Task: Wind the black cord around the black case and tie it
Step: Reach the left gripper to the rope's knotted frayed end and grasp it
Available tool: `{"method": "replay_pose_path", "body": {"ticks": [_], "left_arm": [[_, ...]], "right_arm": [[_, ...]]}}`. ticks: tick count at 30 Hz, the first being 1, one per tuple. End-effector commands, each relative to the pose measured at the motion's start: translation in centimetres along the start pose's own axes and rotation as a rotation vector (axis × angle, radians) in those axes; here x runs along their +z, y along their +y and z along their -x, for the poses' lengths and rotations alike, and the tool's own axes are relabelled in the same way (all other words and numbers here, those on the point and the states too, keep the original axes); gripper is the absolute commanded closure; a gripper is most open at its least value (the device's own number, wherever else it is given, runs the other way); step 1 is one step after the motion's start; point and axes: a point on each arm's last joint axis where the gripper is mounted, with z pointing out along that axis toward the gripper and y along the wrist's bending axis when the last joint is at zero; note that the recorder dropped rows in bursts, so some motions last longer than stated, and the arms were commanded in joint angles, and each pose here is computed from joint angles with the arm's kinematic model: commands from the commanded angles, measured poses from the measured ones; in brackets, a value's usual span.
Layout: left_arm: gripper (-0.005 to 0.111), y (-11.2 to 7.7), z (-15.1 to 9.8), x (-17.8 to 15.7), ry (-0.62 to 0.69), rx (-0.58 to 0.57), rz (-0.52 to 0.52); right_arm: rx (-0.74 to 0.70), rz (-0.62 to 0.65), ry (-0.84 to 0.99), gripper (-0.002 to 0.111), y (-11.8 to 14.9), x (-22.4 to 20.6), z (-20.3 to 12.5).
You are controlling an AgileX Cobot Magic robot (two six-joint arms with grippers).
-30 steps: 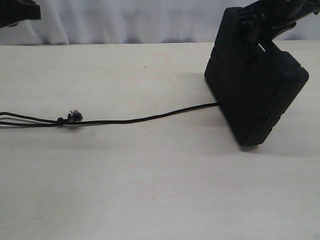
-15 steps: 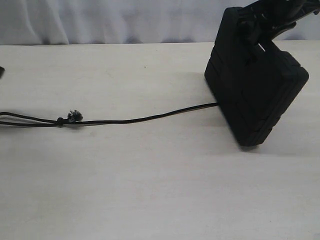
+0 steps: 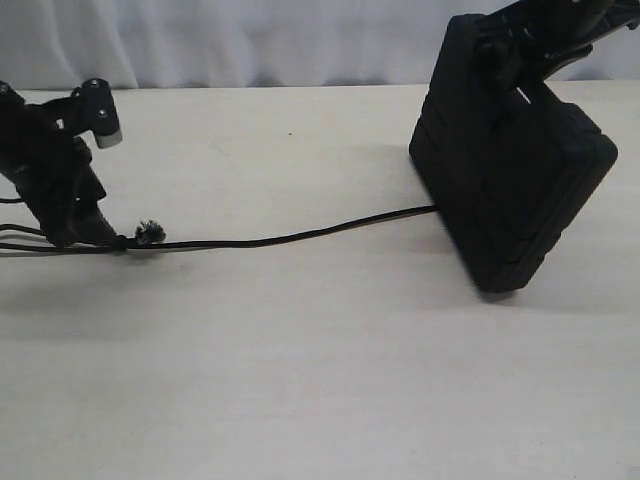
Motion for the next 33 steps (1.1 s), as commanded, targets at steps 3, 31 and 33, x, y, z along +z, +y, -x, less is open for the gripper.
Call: {"method": "replay_pose_path", "body": {"ticks": [3,31,33], "left_arm": [[0.037,0.1,0.6,3.5,0.075,0.188,0.010],[0.107,0.4,4.0,7.0,-0.216,-0.457,-0.112],[0.107,1.1,5.2,6.4,-0.314,-0.687,-0.145]], "right_arm": [[0.002,0.005,0.018,0.104,-0.1,0.3,-0.2],[0.002,0.005,0.018,0.104,-0.1,0.3,-0.2],[0.002,0.005,0.018,0.104,-0.1,0.3,-0.2]]}}
